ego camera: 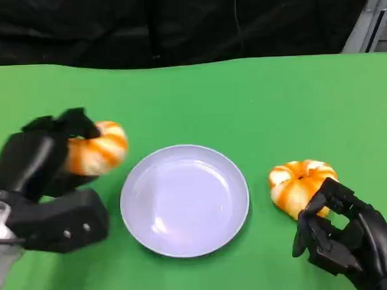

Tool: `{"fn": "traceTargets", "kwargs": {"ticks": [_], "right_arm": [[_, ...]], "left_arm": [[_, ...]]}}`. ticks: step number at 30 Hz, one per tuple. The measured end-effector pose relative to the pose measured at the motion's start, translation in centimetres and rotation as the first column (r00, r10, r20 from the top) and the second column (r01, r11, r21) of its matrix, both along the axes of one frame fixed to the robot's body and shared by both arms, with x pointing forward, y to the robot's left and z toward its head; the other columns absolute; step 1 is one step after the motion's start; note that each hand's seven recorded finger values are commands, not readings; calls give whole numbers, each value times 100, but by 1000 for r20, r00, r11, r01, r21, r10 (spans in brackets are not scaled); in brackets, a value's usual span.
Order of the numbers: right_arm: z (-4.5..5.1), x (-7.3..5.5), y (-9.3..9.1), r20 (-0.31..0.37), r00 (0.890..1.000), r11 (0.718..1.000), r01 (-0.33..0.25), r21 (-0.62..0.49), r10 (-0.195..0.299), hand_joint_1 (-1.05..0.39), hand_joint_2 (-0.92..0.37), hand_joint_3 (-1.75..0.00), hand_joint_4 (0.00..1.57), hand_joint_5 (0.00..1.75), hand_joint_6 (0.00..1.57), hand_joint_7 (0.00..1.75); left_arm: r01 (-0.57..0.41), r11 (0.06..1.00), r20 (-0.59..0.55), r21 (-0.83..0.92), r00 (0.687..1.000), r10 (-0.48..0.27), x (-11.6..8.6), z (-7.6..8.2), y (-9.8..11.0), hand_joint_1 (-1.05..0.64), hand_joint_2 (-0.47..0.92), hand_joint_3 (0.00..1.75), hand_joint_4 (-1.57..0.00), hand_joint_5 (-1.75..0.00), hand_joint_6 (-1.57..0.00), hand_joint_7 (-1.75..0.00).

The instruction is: Grasp the bread from the table and place it into the plate.

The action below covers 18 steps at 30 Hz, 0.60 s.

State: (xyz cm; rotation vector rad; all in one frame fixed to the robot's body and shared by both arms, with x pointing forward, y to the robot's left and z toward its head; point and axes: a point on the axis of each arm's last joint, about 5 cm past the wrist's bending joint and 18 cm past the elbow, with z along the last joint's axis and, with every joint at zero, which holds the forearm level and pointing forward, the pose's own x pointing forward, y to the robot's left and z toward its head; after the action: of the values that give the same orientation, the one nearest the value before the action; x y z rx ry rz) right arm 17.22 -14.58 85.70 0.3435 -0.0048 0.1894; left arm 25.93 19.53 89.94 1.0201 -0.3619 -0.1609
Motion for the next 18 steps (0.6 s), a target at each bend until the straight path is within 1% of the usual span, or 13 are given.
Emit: {"fn": "traceTargets", "kwargs": {"ticks": [3,7,11,14,16,18], "right_arm": [[0,0,-1,0,1000,1000,1,0,-1,-13,-69,-96,83,175,64,165],[2,0,5,-1,1000,1000,1,-2,-1,-14,-69,-96,82,175,63,164],[14,-4,7,2,1000,1000,8,-9,-8,-14,-69,-96,82,175,63,165],[17,-3,11,4,1000,1000,7,-8,-7,-14,-69,-96,82,175,64,165],[16,-3,10,5,1000,1000,6,-7,-6,-13,-69,-96,83,175,64,165],[18,-3,9,11,1000,1000,6,-7,-5,-13,-69,-96,83,175,64,165]], "left_arm": [[74,997,-12,22,997,-74,-51,-36,-164,3,92,28,-51,-174,-55,-156],[161,985,-53,56,986,-158,-107,-150,-348,-1,92,32,-52,-172,-55,-152],[203,977,-100,60,975,-196,-116,-247,-474,-1,92,35,-50,-174,-54,-154],[218,975,-115,53,971,-211,-67,-264,-529,0,92,36,-50,-175,-54,-156],[224,974,-121,37,968,-218,-38,-269,-552,-1,92,40,-49,-175,-50,-163],[238,971,-129,21,964,-234,-11,-278,-590,-2,92,40,-49,-175,-48,-163]]}}
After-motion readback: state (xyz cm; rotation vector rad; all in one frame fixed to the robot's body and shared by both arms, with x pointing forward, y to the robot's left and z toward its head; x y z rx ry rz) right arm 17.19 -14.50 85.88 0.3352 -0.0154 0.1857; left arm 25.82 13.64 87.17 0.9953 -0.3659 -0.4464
